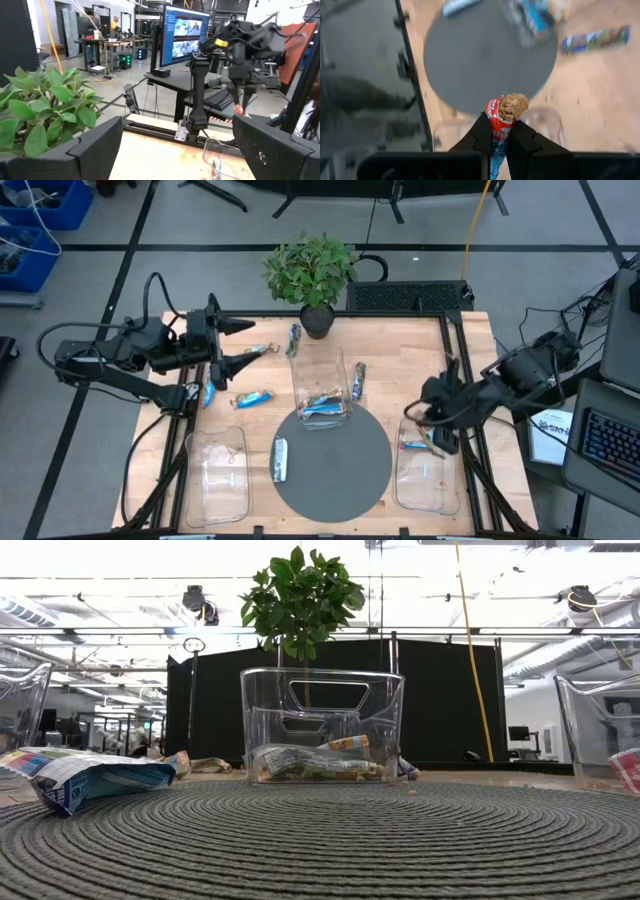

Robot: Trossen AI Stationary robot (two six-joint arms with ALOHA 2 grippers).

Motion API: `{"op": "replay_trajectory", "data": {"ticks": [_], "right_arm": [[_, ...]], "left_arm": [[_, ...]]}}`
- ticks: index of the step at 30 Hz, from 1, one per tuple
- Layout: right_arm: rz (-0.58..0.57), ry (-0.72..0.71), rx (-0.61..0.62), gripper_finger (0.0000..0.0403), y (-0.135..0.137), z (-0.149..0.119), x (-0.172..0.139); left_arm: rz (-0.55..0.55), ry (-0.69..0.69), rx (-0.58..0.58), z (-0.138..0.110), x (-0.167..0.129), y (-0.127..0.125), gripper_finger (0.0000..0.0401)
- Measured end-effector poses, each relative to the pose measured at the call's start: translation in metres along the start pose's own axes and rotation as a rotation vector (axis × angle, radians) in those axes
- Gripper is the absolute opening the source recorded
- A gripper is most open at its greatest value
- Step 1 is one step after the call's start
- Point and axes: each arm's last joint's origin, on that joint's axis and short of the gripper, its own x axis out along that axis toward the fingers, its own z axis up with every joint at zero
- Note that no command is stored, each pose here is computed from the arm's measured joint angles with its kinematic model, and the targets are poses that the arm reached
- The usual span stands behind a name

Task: Pick and place Granola Bars by type
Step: Put the top red granola bar into the right transparent bin

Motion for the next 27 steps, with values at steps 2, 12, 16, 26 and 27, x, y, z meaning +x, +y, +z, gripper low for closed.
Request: {"op": "replay_trajectory", "data": {"ticks": [2,12,16,26,27], "right_arm": [[-0.012,0.076,-0.009,0.0019,0.003,-0.003,0.006],[-0.102,0.308,-0.106,0.0019,0.015,-0.005,0.052],[-0.156,0.378,-0.098,0.0019,0.016,-0.008,0.074],[-0.265,0.493,-0.038,0.0019,0.01,-0.018,0.118],[-0.257,0.485,-0.037,0.0018,0.01,-0.019,0.12]], "left_arm": [[0.01,-0.001,0.0,0.0,0.0,0.0,0.0377],[0.027,0.0,0.007,0.0,0.001,0.001,0.0377],[0.017,0.001,-0.002,0.0,0.001,0.0,0.0376],[-0.005,0.04,-0.009,-0.004,0.001,0.0,0.0376],[-0.006,0.05,-0.008,-0.005,0.0,0.0,0.0377]]}}
